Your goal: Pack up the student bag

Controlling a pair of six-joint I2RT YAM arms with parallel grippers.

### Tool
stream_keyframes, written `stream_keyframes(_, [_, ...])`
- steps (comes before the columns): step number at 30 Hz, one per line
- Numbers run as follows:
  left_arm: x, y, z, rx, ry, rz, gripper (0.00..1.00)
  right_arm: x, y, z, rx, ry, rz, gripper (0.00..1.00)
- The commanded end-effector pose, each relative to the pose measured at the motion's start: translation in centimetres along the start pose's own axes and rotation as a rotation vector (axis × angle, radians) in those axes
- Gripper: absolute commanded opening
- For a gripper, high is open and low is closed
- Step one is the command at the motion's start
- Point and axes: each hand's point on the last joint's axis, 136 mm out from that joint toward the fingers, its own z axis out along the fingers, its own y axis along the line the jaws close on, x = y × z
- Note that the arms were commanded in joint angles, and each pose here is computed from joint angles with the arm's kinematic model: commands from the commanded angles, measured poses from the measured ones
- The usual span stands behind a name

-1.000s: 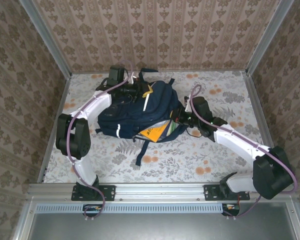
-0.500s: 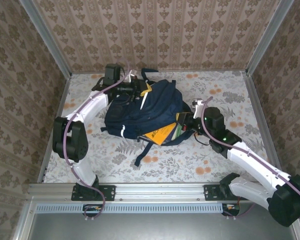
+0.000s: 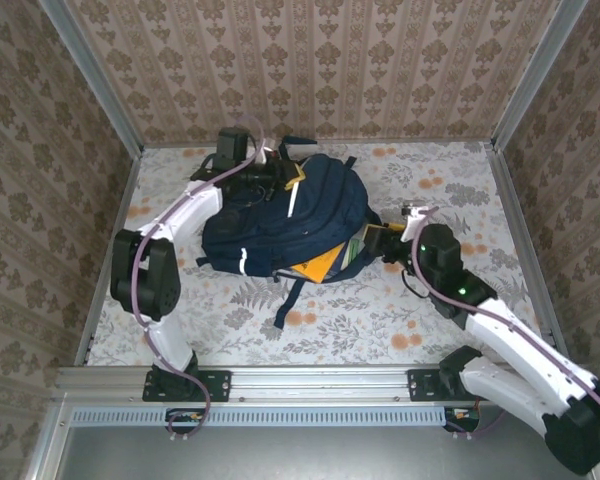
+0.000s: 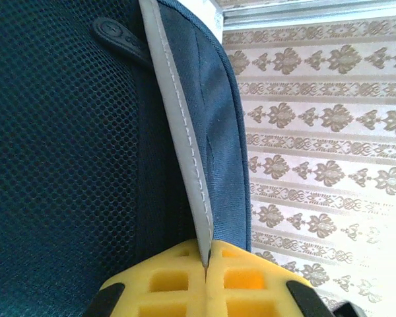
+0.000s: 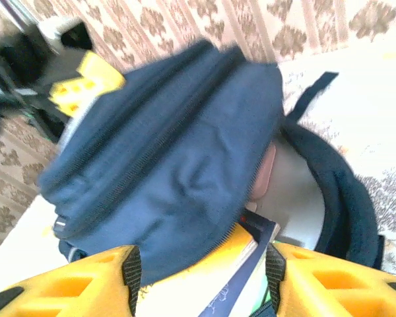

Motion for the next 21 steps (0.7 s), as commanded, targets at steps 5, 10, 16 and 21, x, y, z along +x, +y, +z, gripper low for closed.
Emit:
stream_keyframes(5, [-1.0, -0.3, 3.7, -0.009, 0.01, 0.073, 0.0, 7.5, 3.4, -0.1, -0.063, 0.261, -0.087, 0.51])
stream_keyframes(10, [-2.3, 1.1, 4.2, -0.037, -0.01, 0.064, 0.0, 13.9, 7.6, 2.5, -0.04, 0.4, -0.25, 0.54])
stream_keyframes(16, [-4.4, 3.2, 4.1, -0.043, -0.049, 0.017, 0.0, 18.2, 11.9, 6.8, 0.012, 0.511, -0.246, 0.56])
stream_keyframes(21, [-5.8, 4.0, 4.3, -0.026, -0.066, -0.016, 0.0, 20.9, 13.3, 9.5, 0.085, 0.583, -0.192, 0.51])
